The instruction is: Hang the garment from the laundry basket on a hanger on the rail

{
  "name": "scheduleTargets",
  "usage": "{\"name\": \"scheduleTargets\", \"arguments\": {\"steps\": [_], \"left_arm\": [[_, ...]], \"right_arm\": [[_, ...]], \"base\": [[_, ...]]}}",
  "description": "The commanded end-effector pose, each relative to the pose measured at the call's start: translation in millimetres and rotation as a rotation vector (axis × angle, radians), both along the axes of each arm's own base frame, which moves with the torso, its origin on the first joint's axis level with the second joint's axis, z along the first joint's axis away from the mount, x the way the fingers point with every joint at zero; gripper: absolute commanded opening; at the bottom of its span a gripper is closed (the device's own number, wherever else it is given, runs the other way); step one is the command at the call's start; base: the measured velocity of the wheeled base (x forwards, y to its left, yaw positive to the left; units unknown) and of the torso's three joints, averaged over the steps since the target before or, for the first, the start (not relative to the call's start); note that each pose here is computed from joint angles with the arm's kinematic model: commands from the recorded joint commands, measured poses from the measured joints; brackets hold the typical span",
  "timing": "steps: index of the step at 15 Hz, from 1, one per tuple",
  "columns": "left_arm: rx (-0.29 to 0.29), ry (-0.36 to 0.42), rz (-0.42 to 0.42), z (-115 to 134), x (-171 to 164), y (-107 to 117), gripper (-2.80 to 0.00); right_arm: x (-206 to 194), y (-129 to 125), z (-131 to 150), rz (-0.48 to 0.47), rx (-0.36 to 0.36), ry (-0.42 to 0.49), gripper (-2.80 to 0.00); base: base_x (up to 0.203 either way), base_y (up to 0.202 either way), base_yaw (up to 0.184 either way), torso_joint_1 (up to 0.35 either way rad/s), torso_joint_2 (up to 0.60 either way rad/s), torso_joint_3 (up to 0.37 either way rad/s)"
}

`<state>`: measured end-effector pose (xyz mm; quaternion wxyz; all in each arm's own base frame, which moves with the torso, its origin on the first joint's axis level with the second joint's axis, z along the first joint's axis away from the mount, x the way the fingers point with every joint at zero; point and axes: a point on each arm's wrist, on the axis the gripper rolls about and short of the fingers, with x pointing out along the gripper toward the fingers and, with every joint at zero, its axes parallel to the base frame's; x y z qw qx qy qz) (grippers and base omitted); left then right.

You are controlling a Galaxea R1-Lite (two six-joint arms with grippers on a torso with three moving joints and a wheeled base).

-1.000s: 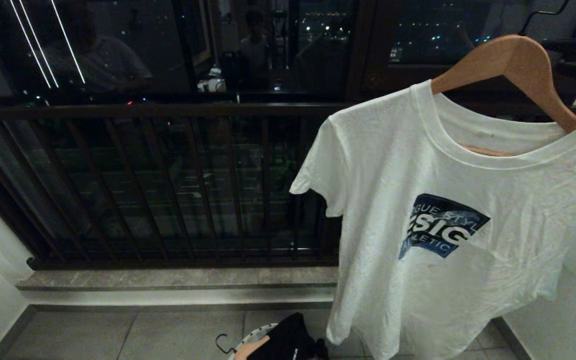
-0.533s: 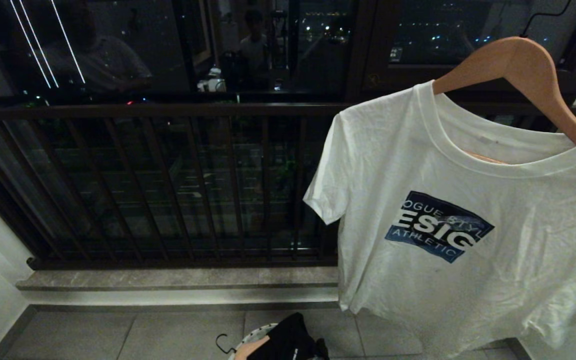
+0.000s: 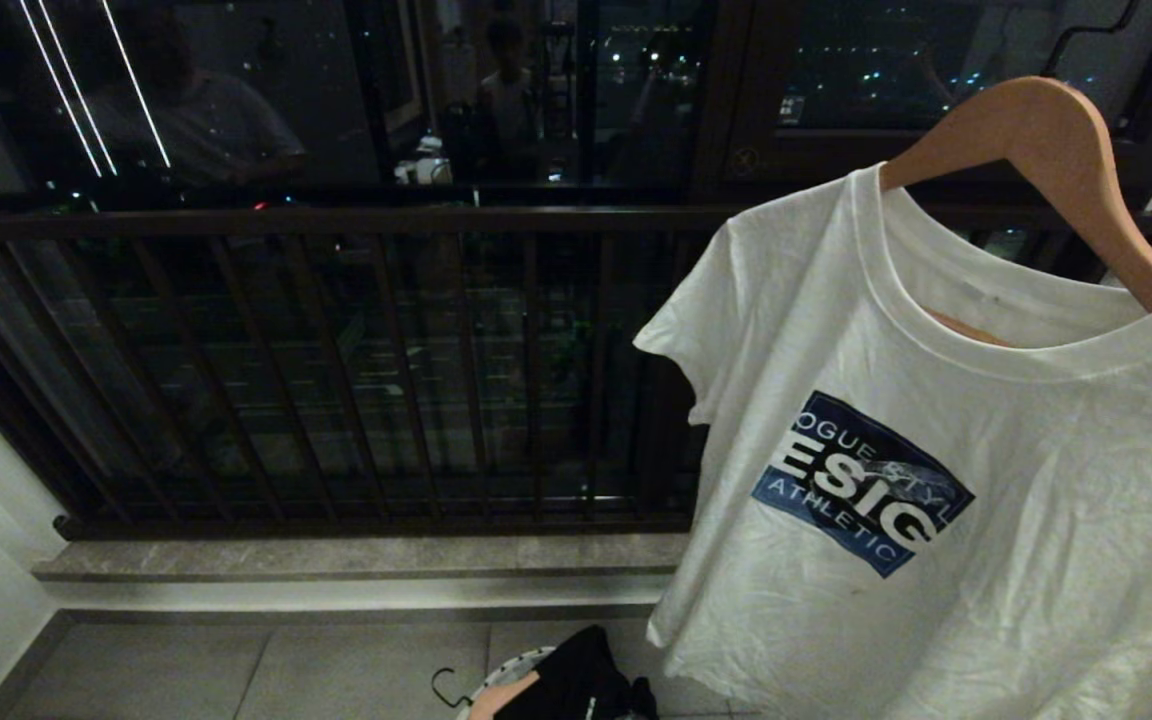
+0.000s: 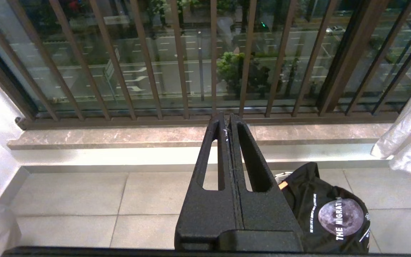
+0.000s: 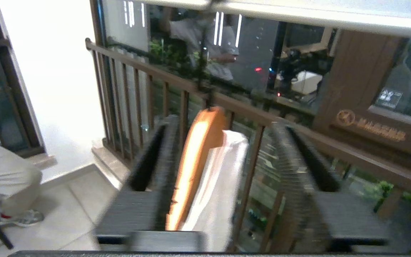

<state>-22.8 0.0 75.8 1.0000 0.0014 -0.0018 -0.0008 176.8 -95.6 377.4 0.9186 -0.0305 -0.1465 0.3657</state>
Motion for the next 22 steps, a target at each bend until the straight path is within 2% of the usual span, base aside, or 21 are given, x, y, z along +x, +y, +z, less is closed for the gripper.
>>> {"name": "scheduleTargets", "arguments": {"steps": [1, 4, 8, 10, 11, 12, 13, 16, 17, 19, 20, 22], "left_arm": [[-0.001, 0.002, 0.002, 0, 0, 0, -2.80], [-0.001, 0.002, 0.002, 0, 0, 0, -2.80], [-0.001, 0.002, 0.002, 0, 0, 0, -2.80], [-0.001, 0.002, 0.002, 0, 0, 0, -2.80], [-0.001, 0.002, 0.002, 0, 0, 0, -2.80], [-0.001, 0.002, 0.002, 0, 0, 0, -2.80], [-0.001, 0.002, 0.002, 0, 0, 0, -2.80], [-0.001, 0.002, 0.002, 0, 0, 0, -2.80], [-0.001, 0.002, 0.002, 0, 0, 0, -2.80], [-0.001, 0.002, 0.002, 0, 0, 0, -2.80], [-0.001, 0.002, 0.002, 0, 0, 0, -2.80], [-0.001, 0.002, 0.002, 0, 0, 0, -2.80]], "right_arm": [[-25, 15, 1, -0.007, -0.017, -0.017, -2.80], [-49, 31, -15, -0.011, -0.001, 0.008, -2.80], [-84, 57, -30, 0.003, -0.018, 0.004, -2.80], [-104, 72, -45, 0.027, -0.034, 0.011, -2.80], [-109, 79, -49, 0.073, -0.030, 0.011, -2.80], [-116, 88, -53, 0.124, -0.015, -0.002, -2.80], [-130, 97, -60, 0.136, 0.008, -0.044, -2.80], [-165, 112, -92, 0.106, 0.090, -0.188, -2.80], [-173, 113, -105, 0.047, 0.123, -0.204, -2.80], [-174, 108, -132, -0.221, 0.173, -0.144, -2.80], [-174, 105, -142, -0.376, 0.174, -0.120, -2.80], [-176, 101, -164, -0.580, 0.151, -0.057, -2.80]], "base": [[0.000, 0.000, 0.000, 0.000, 0.00, 0.000], [0.000, 0.000, 0.000, 0.000, 0.00, 0.000], [0.000, 0.000, 0.000, 0.000, 0.00, 0.000], [0.000, 0.000, 0.000, 0.000, 0.00, 0.000], [0.000, 0.000, 0.000, 0.000, 0.00, 0.000], [0.000, 0.000, 0.000, 0.000, 0.00, 0.000], [0.000, 0.000, 0.000, 0.000, 0.00, 0.000], [0.000, 0.000, 0.000, 0.000, 0.00, 0.000], [0.000, 0.000, 0.000, 0.000, 0.00, 0.000], [0.000, 0.000, 0.000, 0.000, 0.00, 0.000], [0.000, 0.000, 0.000, 0.000, 0.00, 0.000], [0.000, 0.000, 0.000, 0.000, 0.00, 0.000]]}}
